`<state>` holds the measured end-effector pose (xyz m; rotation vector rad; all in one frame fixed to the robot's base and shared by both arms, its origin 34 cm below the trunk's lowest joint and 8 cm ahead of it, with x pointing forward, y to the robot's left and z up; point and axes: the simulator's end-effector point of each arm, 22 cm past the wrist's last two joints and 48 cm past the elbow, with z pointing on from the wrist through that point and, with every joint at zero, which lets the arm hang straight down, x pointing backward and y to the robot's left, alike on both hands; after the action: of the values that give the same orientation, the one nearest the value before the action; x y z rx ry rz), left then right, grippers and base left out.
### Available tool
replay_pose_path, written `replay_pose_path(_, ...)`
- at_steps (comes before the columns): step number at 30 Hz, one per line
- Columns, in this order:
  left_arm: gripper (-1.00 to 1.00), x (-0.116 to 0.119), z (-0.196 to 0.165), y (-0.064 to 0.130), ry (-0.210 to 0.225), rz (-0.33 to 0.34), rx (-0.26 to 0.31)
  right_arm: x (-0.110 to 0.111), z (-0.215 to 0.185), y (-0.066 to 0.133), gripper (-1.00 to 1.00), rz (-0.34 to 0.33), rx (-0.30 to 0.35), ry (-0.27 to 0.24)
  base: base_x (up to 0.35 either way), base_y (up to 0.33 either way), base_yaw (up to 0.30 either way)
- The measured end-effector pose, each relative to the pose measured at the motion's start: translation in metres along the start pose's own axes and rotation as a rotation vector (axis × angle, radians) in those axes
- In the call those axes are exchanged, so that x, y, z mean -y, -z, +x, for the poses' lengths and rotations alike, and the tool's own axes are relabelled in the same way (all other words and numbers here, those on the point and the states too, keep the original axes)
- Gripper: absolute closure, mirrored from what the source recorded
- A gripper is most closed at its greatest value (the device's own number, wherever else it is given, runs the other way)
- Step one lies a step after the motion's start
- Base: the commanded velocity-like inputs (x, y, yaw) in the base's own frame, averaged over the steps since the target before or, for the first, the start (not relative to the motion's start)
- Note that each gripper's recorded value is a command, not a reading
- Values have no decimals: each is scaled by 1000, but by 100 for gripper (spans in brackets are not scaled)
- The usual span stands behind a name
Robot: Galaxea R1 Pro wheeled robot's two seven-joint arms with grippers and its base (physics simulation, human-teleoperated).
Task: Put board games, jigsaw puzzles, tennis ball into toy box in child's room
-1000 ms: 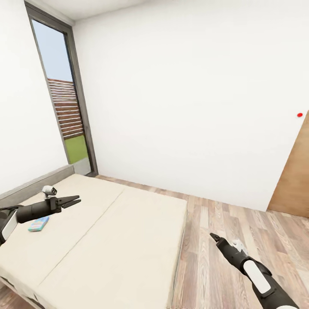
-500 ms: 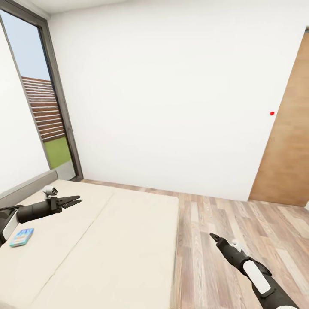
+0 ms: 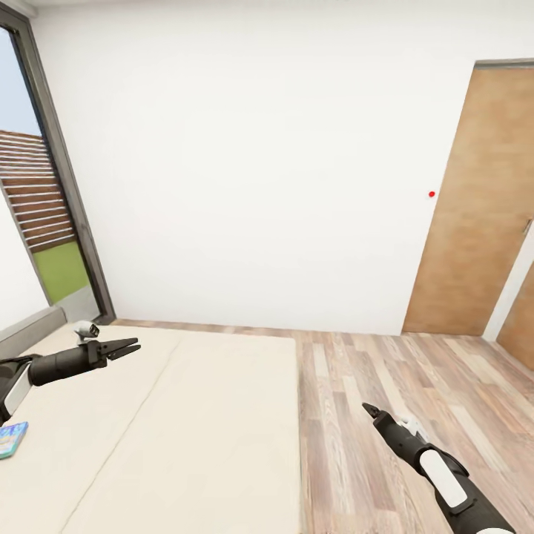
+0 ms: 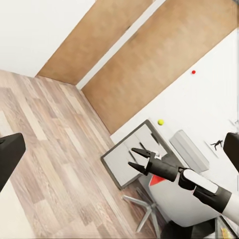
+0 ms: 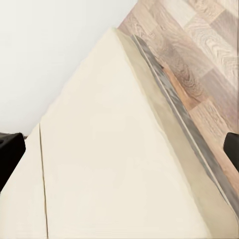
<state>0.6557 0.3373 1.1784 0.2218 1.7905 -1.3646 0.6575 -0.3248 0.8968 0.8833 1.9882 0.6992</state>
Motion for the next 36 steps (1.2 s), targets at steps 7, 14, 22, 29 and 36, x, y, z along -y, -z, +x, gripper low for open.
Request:
replay_pose_path(7,-100,0,0,0,0,0,0,0,0,0,-100,0,0,0,0,282,-262)
replay_pose_path(14,-100,0,0,0,0,0,0,0,0,0,-100,0,0,0,0,282,-262)
replay_pose_path(22,-100,0,0,0,0,0,0,-1,0,0,-100,-2,1,0,0,282,-206)
replay_pose_path(29,-100,0,0,0,0,0,0,-2,0,0,-100,-7,1,3,0,282,-33)
replay_pose_path(36,-100,0,0,1,-1,-1,0,-3,1,0,-100,-8,1,4,0,282,-4)
